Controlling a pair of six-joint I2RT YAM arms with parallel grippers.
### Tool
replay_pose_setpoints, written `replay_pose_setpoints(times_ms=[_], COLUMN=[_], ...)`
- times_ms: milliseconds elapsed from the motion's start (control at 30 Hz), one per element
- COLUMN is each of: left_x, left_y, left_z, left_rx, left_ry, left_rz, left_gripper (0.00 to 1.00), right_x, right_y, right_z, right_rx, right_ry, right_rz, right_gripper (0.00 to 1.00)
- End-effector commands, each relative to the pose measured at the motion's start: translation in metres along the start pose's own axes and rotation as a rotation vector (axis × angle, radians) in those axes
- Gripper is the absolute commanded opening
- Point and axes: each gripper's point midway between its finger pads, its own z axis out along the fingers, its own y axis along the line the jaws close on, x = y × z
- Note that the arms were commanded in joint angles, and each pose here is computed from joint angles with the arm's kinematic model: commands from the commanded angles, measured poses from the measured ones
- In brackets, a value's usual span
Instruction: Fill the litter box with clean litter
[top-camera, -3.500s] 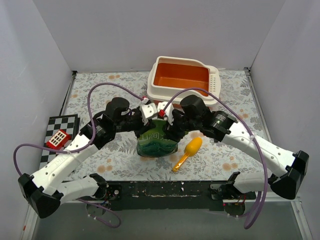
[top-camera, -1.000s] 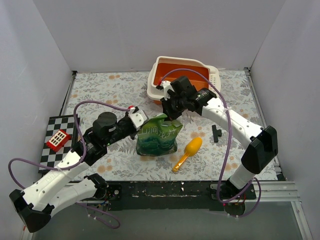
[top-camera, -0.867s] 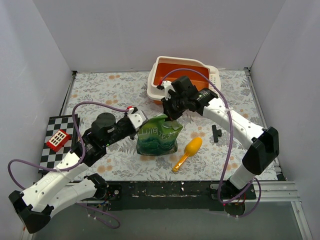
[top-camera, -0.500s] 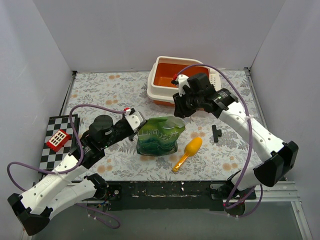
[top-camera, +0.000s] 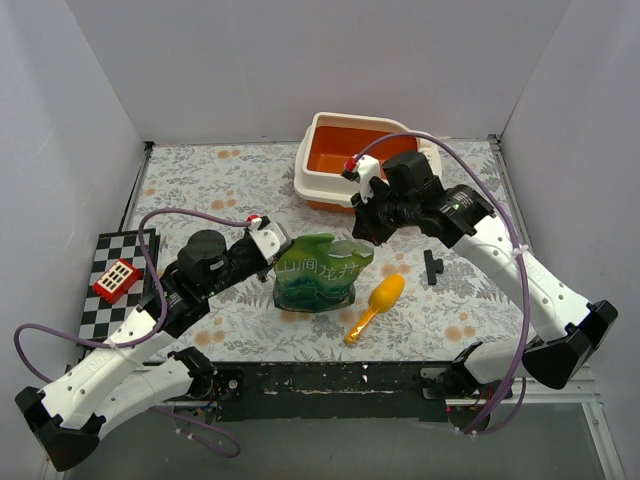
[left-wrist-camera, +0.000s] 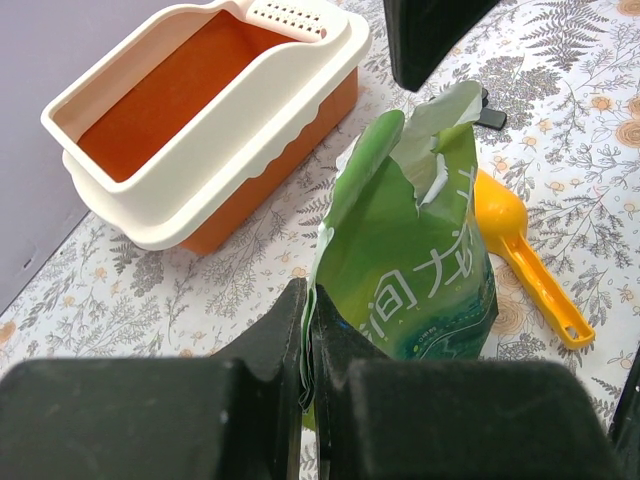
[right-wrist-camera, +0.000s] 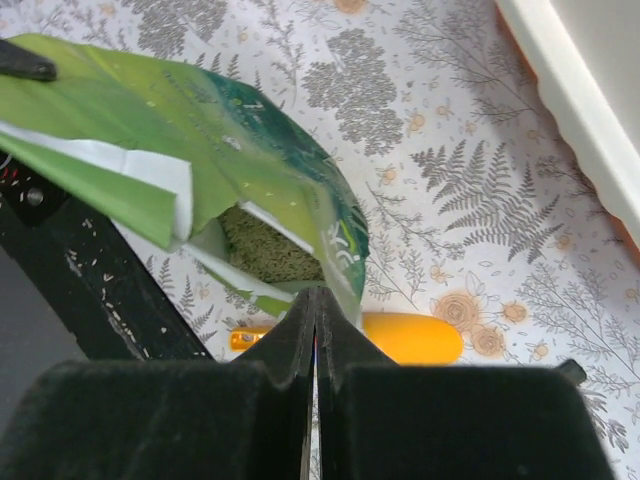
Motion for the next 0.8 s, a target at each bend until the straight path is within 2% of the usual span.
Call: replay_pose_setpoints(times_ms=[0, 767], left_x=[-0.016, -0.016], left_y=[0.004, 0.006], left_z=[-0.003, -0.009], left_rx=[-0.02, -0.041], left_ry=[-0.062, -0.065], left_rz=[0.014, 0.012], left_gripper=[0.0, 0.0], right_x=[-0.002, 0.022], right_y=[0.023, 0.029], right_z=[0.0, 0.062], right_rx=[-0.093, -0.218], right_ry=[0.003, 0.114], right_rz=[-0.049, -0.105], right_gripper=[0.01, 0.01])
